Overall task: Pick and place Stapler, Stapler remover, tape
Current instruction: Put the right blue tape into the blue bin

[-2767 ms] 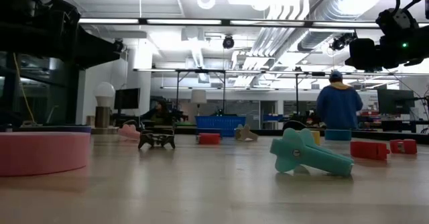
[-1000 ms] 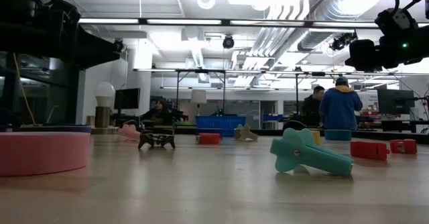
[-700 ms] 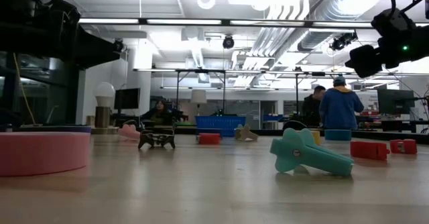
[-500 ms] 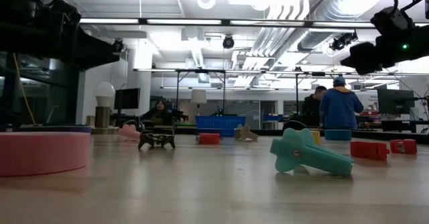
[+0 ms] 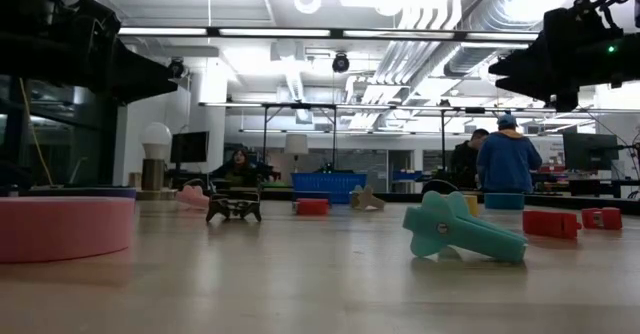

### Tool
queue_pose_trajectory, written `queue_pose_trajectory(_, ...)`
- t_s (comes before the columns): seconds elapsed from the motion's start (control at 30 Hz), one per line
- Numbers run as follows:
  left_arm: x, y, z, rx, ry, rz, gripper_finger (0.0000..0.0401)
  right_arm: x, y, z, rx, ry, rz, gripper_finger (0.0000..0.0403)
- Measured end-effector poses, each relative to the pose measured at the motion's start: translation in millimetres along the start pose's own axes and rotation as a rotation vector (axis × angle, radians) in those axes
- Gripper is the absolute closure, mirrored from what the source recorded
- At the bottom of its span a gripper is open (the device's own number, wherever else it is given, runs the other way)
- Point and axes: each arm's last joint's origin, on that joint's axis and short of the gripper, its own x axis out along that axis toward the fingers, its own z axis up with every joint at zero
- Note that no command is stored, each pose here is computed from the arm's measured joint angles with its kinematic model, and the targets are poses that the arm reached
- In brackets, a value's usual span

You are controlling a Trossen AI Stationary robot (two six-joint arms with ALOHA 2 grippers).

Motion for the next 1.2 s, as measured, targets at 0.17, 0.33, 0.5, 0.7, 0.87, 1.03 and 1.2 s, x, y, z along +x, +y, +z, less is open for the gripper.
queue_pose_trajectory(0.17,-0.1,0.2,0.6,0.0,-0.002,0.006,0.0139,-0.1,-2.2,-0.4,0.059,-0.007,-0.074,0.0195)
queue_pose_trajectory(0.33,-0.2,0.2,-0.1,0.001,0.007,0.007,0.0139,0.1,-2.1,-0.3,-0.005,-0.005,-0.074,0.0195)
queue_pose_trajectory(0.5,-0.3,0.8,0.0,0.001,0.009,0.028,0.0139,1.5,0.3,11.6,-0.03,0.0,-0.098,0.0195)
queue_pose_trajectory(0.7,-0.4,0.9,-0.6,0.002,0.019,0.031,0.0139,8.1,8.5,21.2,-0.15,0.157,-0.066,0.0195)
queue_pose_trajectory(0.87,-0.4,1.5,-0.5,0.0,0.018,0.051,0.0139,20.4,13.8,36.7,-0.189,0.287,-0.204,0.0195)
queue_pose_trajectory(1.03,-0.5,2.0,-0.4,-0.001,0.017,0.069,0.0139,41.0,16.1,57.5,-0.217,0.458,-0.336,0.0195)
queue_pose_trajectory(1.2,-0.5,2.3,-0.4,0.001,0.017,0.08,0.0139,66.8,11.3,71.0,-0.205,0.675,-0.421,0.0195)
